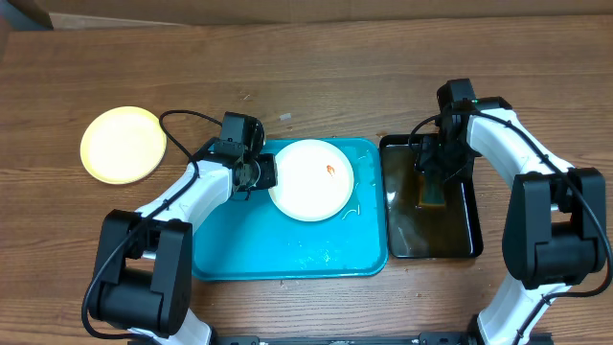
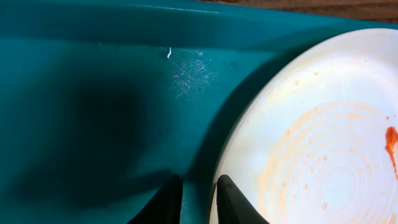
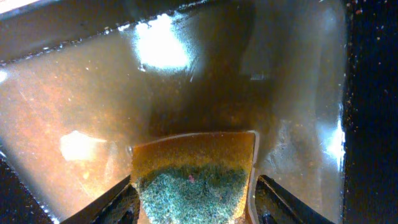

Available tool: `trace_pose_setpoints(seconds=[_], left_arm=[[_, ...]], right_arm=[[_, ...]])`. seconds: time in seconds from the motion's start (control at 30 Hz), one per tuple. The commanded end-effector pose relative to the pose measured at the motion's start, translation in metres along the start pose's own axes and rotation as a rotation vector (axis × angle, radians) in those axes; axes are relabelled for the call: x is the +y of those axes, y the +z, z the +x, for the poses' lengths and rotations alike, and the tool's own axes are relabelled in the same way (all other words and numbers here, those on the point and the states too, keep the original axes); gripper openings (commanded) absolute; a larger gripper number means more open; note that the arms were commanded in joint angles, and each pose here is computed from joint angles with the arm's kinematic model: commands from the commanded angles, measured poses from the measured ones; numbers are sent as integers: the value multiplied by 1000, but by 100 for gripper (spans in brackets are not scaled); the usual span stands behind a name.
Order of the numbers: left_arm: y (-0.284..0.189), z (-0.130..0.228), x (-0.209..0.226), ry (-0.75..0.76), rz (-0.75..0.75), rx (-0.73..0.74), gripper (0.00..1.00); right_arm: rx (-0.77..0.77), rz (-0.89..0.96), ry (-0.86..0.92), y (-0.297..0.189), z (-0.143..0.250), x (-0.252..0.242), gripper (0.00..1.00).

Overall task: Clean dirty plates on tray and stack at the side
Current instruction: 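Grasp the sponge in the water tray with the right gripper and lift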

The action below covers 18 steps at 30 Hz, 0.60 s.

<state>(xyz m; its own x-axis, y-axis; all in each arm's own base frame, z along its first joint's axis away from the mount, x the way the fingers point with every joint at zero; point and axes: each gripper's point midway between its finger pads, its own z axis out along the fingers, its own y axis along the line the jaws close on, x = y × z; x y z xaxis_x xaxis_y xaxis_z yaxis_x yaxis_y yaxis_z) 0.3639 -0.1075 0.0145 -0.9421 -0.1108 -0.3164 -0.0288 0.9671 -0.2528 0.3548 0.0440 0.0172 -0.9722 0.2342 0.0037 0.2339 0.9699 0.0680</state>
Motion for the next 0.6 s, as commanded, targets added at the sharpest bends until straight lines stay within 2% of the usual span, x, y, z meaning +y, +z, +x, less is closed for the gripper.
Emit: trace_pose_setpoints(seconds=[0.0, 0.47, 0.5, 0.57], left_arm=[[0, -3, 0, 13, -9, -10, 22], [0, -3, 0, 13, -8, -11, 22], [0, -3, -1, 13, -8, -12, 22], [0, -3, 0, 13, -9, -11, 22]], right_arm=[[-25, -10, 3, -4, -8, 3, 60], [10, 2, 4, 3, 3, -1, 60], [12, 3, 4, 3, 4, -1, 58], [19, 5, 5, 3, 5, -1, 48]])
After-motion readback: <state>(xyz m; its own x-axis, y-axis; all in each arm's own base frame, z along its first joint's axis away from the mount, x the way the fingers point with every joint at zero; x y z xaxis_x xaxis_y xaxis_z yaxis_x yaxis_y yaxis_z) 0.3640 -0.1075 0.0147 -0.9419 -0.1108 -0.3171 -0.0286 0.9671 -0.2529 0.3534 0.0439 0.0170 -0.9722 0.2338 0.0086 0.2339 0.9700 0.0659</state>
